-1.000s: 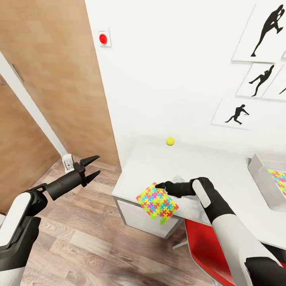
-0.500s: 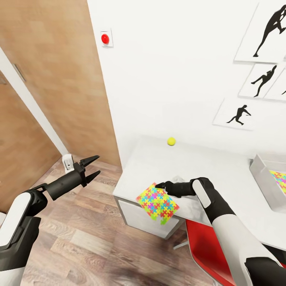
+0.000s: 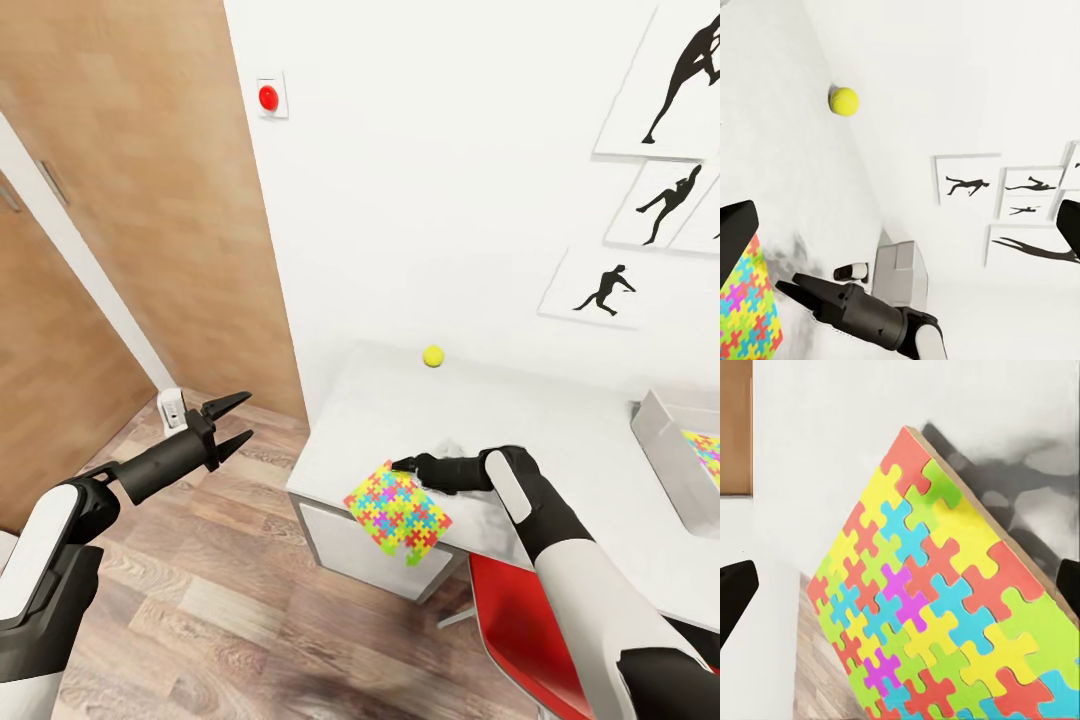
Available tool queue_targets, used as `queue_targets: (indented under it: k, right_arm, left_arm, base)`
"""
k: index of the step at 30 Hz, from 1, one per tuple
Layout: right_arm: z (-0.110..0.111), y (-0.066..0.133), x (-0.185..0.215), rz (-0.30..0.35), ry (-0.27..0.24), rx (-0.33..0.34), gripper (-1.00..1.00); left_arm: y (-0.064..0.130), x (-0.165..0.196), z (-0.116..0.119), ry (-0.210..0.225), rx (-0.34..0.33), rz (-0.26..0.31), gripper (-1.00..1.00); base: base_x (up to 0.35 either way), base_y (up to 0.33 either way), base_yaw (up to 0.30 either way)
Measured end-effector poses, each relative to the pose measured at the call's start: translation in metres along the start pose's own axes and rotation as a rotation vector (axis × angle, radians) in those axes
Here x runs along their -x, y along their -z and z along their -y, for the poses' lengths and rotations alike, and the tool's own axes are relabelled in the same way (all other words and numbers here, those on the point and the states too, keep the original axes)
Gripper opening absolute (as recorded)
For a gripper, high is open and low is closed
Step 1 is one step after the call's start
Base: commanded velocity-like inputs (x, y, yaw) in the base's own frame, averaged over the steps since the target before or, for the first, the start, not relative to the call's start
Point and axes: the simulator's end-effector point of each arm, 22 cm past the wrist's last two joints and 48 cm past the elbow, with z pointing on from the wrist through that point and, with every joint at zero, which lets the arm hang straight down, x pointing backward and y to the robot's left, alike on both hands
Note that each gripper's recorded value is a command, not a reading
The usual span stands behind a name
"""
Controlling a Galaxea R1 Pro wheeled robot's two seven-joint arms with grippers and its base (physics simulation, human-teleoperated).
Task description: Put all the toys in the child's room - the three board games (two on the bed and one on the table), the two jigsaw puzzles on the table, and the tennis ball on the table - inside the toy box on the table in the child's room.
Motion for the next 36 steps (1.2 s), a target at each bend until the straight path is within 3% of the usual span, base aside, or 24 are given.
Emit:
queue_targets:
  k: [3,4,5,6,7,9,11,14,16,18,20,21,23,24,25,29,31,34,36]
  right_arm:
    - [0.001,0.008,0.029,0.111,0.048,-0.009,1.0]
    - [0.001,0.019,0.051,0.193,0.087,-0.015,1.0]
    - [0.001,0.039,0.075,0.276,0.136,-0.027,1.0]
    - [0.002,0.053,0.089,0.319,0.166,-0.036,1.0]
    - [0.007,0.094,0.119,0.419,0.242,-0.068,1.0]
    - [0.012,0.123,0.131,0.474,0.295,-0.096,1.0]
    - [-0.004,0.164,0.139,0.558,0.399,-0.105,1.0]
    - [-0.023,0.201,0.129,0.629,0.473,-0.101,1.0]
    - [-0.013,0.221,0.125,0.65,0.453,-0.12,1.0]
    - [-0.005,0.233,0.122,0.645,0.426,-0.136,1.0]
    - [-0.001,0.237,0.12,0.639,0.414,-0.143,1.0]
    - [0.002,0.241,0.119,0.634,0.405,-0.148,1.0]
    - [0.003,0.243,0.118,0.63,0.398,-0.151,1.0]
    - [0.003,0.243,0.118,0.629,0.397,-0.151,1.0]
    - [0.004,0.244,0.118,0.628,0.395,-0.152,1.0]
    - [0.004,0.244,0.117,0.624,0.394,-0.15,1.0]
    - [0.003,0.245,0.118,0.622,0.396,-0.147,1.0]
    - [0.011,0.254,0.116,0.582,0.408,-0.169,1.0]
    - [0.011,0.261,0.112,0.553,0.428,-0.148,1.0]
  left_arm:
    - [0.001,0.001,-0.005,0.01,0.008,0.001,1.0]
    - [0.004,0.0,-0.011,0.017,0.017,0.002,1.0]
    - [0.007,-0.002,-0.017,0.025,0.025,0.0,1.0]
    - [0.009,-0.004,-0.021,0.031,0.029,-0.001,1.0]
    - [0.016,-0.013,-0.035,0.051,0.048,-0.007,1.0]
    - [0.023,-0.023,-0.046,0.068,0.058,-0.012,1.0]
    - [0.038,-0.041,-0.065,0.065,0.067,-0.014,1.0]
    - [0.07,-0.073,-0.076,0.016,-0.016,-0.014,1.0]
    - [0.089,-0.085,-0.081,-0.035,-0.064,0.016,1.0]
    - [0.108,-0.098,-0.105,-0.069,-0.065,0.05,1.0]
    - [0.12,-0.105,-0.128,-0.07,-0.053,0.075,1.0]
    - [0.138,-0.114,-0.164,-0.055,-0.036,0.115,1.0]
    - [0.152,-0.128,-0.208,-0.021,0.013,0.149,1.0]
    - [0.153,-0.133,-0.218,-0.014,0.024,0.157,1.0]
    - [0.151,-0.143,-0.234,-0.012,0.046,0.157,1.0]
    - [0.14,-0.164,-0.262,-0.016,0.092,0.152,1.0]
    - [0.126,-0.173,-0.278,-0.015,0.117,0.138,1.0]
    - [0.097,-0.194,-0.295,-0.038,0.151,0.068,1.0]
    - [0.088,-0.199,-0.296,-0.052,0.152,0.053,1.0]
  base:
    - [0.0,0.0,0.0]
    - [0.0,0.0,0.0]
    - [0.0,0.0,0.0]
    - [0.0,0.0,0.0]
    - [0.0,0.0,0.0]
    - [0.0,0.0,0.0]
    - [0.0,0.0,0.0]
    - [0.0,0.0,0.0]
    - [0.0,0.0,0.0]
    - [0.0,0.0,0.0]
    - [0.0,0.0,0.0]
    - [0.0,0.0,0.0]
    - [0.0,0.0,-0.046]
    - [0.0,0.0,-0.13]
    - [0.0,0.0,-0.156]
    - [0.0,0.0,-0.201]
    - [0.0,0.0,-0.235]
    - [0.0,0.0,-0.251]
    - [0.0,0.0,-0.258]
